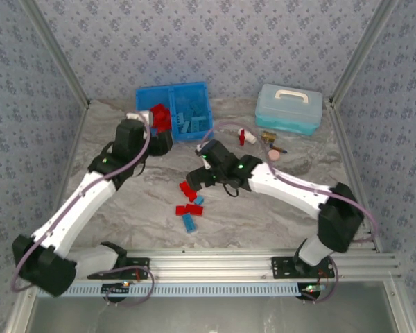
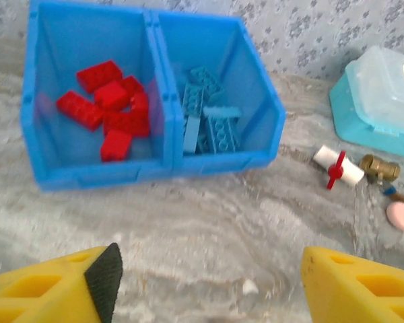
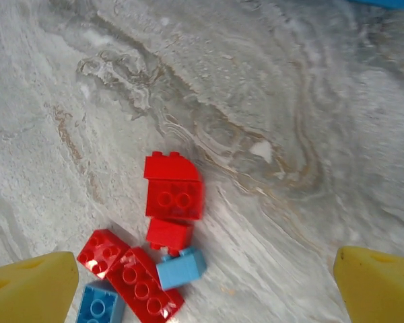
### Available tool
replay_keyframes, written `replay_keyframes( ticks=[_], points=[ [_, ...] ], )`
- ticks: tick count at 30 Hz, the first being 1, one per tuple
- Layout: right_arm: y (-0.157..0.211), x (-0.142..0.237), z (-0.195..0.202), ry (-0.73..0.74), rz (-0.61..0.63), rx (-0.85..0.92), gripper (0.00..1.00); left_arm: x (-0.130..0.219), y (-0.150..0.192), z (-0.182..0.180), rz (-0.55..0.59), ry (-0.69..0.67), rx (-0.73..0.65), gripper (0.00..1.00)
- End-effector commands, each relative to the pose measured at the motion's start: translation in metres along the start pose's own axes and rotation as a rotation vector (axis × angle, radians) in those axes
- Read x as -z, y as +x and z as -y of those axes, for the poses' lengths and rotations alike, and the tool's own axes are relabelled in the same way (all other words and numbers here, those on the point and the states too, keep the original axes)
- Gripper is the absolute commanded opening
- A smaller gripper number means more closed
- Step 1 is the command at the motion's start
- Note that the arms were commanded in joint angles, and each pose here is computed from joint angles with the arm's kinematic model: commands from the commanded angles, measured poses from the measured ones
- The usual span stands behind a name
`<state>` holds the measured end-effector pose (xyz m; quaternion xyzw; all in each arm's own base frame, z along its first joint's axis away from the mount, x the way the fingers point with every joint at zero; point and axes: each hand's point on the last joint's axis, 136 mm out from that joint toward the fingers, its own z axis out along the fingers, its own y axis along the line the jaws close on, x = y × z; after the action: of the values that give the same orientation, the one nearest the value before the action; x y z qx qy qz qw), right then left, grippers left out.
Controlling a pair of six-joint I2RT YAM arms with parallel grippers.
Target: Sort the legos into containers by color
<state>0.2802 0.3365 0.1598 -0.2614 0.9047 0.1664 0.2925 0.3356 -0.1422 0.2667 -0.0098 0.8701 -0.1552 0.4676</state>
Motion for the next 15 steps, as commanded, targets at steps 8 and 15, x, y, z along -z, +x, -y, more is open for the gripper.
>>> replay_keyframes(
  ticks=[8,15],
  points=[
    [0.012,-0.088,-0.024,0.056,-0.171,0.15,1.0,0.062,0.069,-0.055,-0.102,-0.145,0.011,0.99],
    [0.029,-0.129,-0.026,0.073,-0.25,0.164,0.94,0.078,0.079,-0.057,-0.192,-0.145,-0.092,0.99]
  ],
)
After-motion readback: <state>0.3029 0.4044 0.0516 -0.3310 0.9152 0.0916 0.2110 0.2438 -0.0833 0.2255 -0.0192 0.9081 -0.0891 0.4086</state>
